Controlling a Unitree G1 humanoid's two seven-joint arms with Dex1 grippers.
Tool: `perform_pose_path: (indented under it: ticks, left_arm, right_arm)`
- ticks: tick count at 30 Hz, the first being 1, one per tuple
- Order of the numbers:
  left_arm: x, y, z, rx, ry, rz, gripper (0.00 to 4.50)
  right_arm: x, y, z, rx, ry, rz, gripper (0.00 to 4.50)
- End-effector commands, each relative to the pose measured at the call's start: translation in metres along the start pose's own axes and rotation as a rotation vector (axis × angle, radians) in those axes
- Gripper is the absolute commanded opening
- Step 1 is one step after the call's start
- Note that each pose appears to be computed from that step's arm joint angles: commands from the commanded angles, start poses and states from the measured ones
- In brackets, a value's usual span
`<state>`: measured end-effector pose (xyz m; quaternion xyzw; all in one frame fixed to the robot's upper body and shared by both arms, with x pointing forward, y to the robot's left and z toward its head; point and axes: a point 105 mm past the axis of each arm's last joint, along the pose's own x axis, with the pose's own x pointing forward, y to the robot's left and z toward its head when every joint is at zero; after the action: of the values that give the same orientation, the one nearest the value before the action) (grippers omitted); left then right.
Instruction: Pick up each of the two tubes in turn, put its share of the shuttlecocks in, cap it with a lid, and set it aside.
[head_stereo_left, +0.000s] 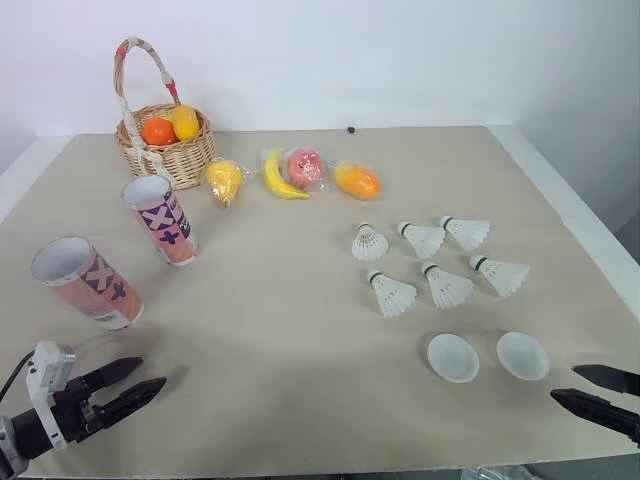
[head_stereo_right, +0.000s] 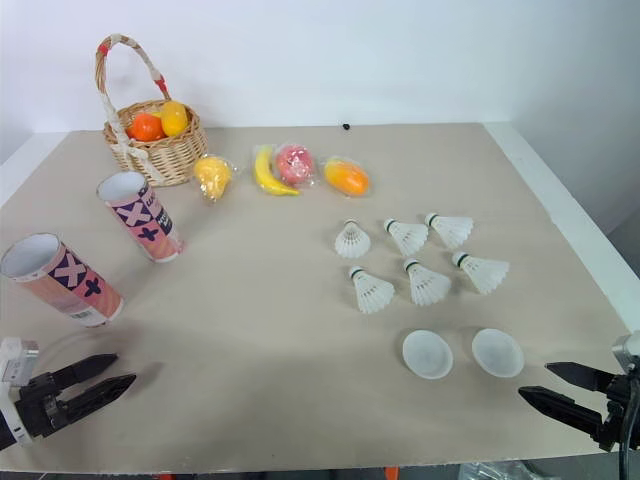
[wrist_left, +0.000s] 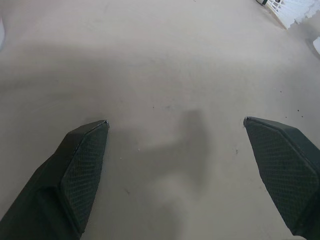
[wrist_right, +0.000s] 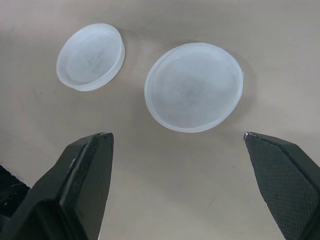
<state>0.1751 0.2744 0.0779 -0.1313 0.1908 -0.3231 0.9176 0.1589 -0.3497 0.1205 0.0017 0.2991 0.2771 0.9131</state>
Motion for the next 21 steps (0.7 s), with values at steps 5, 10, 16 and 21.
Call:
perform_pose_path:
  ticks: [5, 10, 16, 21]
  left_arm:
    - [0.016, -0.006, 0.014, 0.023, 0.013, -0.057, 4.5]
    - [0.02, -0.009, 0.016, 0.024, 0.009, -0.067, 4.5]
    - [0.025, -0.018, 0.02, 0.035, 0.001, -0.102, 4.5]
    - [0.029, -0.027, 0.024, 0.047, -0.009, -0.127, 4.5]
  right_arm:
    - [-0.003, 0.005, 0.003, -0.015, -0.018, -0.004, 4.46]
    - [-0.003, 0.006, 0.005, -0.019, -0.022, -0.002, 4.46]
    - [0.006, 0.018, 0.017, -0.065, -0.043, 0.053, 4.46]
    - [0.018, 0.04, 0.04, -0.144, -0.074, 0.145, 4.46]
